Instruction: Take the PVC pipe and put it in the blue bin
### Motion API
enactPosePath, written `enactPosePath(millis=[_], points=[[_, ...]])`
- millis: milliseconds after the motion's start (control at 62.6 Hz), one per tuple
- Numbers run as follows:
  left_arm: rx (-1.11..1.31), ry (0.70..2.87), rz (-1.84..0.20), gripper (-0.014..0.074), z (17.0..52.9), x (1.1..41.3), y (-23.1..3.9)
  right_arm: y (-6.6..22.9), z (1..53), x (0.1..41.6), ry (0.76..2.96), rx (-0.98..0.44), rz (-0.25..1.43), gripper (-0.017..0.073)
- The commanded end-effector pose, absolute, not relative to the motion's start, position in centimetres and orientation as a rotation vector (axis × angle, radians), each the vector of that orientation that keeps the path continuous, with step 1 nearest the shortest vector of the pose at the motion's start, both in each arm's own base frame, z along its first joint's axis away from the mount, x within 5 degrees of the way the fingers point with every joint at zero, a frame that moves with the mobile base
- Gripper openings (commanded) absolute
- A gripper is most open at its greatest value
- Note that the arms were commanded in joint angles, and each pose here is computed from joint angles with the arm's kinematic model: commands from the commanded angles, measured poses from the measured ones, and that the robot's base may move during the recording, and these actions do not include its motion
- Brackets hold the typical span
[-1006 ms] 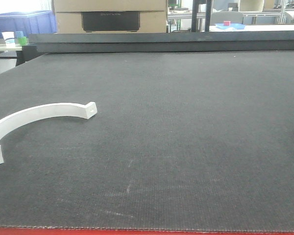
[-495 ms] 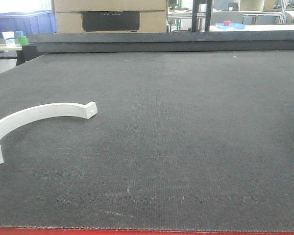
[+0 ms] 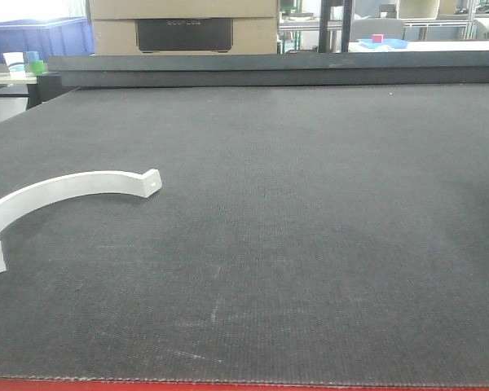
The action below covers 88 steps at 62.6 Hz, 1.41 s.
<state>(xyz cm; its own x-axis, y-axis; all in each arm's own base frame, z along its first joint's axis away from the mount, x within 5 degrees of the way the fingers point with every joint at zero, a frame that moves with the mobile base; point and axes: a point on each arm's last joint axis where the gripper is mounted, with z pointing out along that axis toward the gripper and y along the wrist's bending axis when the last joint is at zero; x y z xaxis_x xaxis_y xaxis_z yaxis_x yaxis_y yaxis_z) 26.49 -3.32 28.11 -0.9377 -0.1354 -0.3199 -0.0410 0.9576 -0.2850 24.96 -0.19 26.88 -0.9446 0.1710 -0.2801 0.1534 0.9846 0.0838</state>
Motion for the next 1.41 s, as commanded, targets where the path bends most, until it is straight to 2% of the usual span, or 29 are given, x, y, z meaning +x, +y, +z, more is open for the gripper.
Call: enactPosePath(millis=[0,144,383,511,639,703,942,1389], points=[[-0.073,2.763,-0.414,-0.0111,28.4,26.4,-4.4,0.2,26.5,26.1,2.887,0.238,0.042,-0.0151],[-0.007,2.77,-0.423,-0.0111,28.3,26.1,-5.6,0.8,25.3,27.5,2.931,0.221,0.05,-0.0151],[0.012,2.773,-0.423,-0.0111,28.3,26.0,-5.9,0.9,24.0,28.8,2.976,0.236,0.065,-0.0136],[0.012,2.777,-0.423,-0.0111,28.3,26.0,-5.9,1.0,23.5,29.1,2.991,0.252,0.069,-0.0001],[0.008,2.795,-0.421,-0.0111,27.7,25.8,-5.9,1.0,23.5,29.3,2.977,0.255,0.076,0.023],[0.006,2.808,-0.42,-0.0111,27.4,25.6,-5.8,1.0,23.4,29.5,2.967,0.261,0.077,0.0264],[-0.005,2.854,-0.415,-0.0111,26.0,24.9,-5.7,1.0,21.9,30.2,2.988,0.284,0.075,0.0196],[-0.009,2.839,-0.416,-0.0111,26.0,25.1,-5.7,1.0,19.4,31.2,3.043,0.292,0.065,0.0074]])
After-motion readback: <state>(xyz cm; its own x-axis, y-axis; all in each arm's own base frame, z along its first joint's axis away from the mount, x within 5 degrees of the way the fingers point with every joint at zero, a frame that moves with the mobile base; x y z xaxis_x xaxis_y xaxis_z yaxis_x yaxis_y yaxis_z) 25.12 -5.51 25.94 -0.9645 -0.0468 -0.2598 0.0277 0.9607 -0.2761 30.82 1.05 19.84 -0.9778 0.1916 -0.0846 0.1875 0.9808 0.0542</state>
